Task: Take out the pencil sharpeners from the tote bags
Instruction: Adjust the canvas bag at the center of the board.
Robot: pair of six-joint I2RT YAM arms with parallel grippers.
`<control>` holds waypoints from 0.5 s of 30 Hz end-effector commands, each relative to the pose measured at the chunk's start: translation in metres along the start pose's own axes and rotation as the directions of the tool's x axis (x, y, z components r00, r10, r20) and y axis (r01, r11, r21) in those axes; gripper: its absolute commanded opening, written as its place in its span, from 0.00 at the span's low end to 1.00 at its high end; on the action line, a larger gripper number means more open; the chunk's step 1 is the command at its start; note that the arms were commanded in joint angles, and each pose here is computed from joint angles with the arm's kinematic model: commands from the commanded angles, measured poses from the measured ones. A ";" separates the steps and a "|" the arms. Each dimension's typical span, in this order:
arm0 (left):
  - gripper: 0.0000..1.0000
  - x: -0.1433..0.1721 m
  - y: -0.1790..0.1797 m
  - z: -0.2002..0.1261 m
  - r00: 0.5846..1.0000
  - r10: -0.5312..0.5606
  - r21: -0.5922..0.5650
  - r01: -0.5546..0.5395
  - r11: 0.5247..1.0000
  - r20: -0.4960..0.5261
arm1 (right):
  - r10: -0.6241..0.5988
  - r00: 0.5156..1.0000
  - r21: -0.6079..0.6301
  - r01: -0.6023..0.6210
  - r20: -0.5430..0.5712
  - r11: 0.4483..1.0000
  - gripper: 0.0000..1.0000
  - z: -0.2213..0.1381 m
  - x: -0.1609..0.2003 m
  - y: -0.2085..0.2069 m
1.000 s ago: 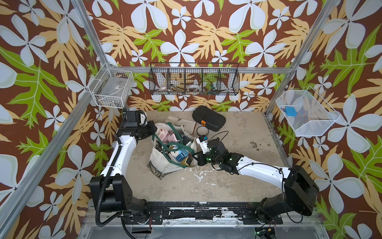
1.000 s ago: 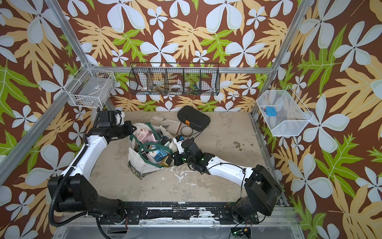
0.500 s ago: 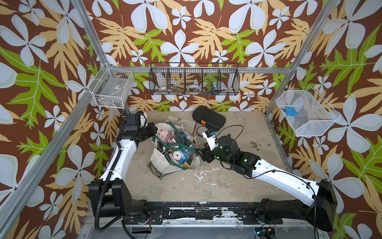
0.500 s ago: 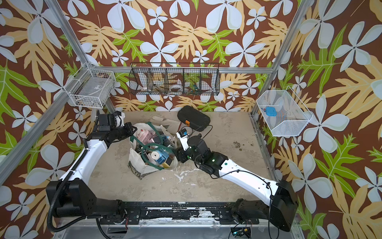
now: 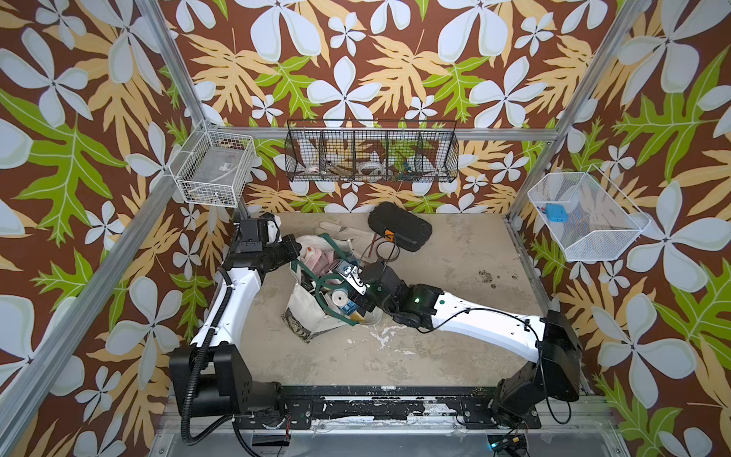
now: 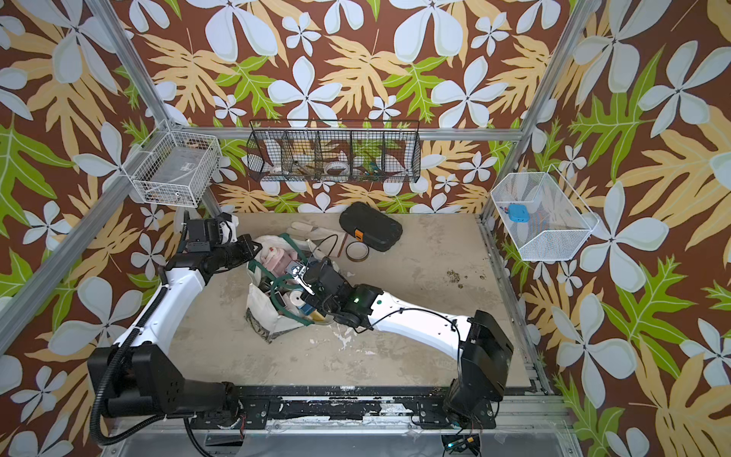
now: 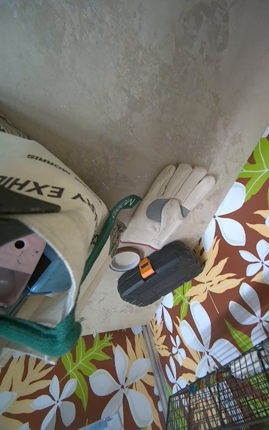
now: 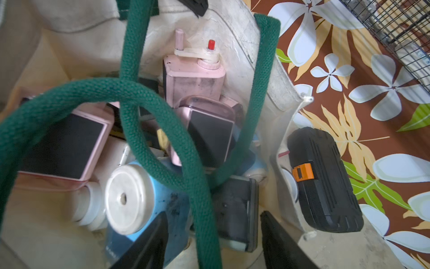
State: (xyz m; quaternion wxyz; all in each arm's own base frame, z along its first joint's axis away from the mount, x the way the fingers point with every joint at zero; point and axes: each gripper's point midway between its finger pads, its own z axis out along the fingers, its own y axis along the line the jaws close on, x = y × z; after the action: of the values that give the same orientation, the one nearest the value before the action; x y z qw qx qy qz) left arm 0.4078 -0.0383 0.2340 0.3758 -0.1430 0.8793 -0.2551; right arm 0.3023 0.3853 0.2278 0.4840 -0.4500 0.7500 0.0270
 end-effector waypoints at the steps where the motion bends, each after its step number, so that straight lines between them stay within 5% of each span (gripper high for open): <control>1: 0.00 -0.001 -0.001 -0.001 1.000 -0.005 0.013 0.005 1.000 0.002 | -0.019 1.000 0.020 0.020 -0.023 1.000 0.61 0.012 0.000 -0.009; 3: 0.00 0.000 0.000 -0.001 1.000 -0.004 0.010 0.004 1.000 0.001 | -0.025 0.998 -0.001 0.025 -0.058 1.000 0.52 0.024 0.005 -0.005; 8: 0.00 -0.001 0.001 -0.002 1.000 -0.004 0.004 0.004 1.000 0.007 | 0.013 0.999 -0.027 -0.014 -0.032 1.000 0.12 0.015 -0.004 -0.004; 15: 0.00 -0.001 0.005 -0.002 1.000 -0.015 -0.003 0.015 1.000 0.006 | 0.185 0.965 -0.097 -0.169 0.185 0.981 0.07 -0.068 0.015 -0.011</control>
State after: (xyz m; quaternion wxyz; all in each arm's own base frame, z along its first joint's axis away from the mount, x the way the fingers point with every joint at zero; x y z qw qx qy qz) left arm 0.4083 -0.0348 0.2322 0.3770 -0.1465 0.8781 -0.2555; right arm 0.2761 0.3412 0.2437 0.5047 -0.4241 0.7477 0.0802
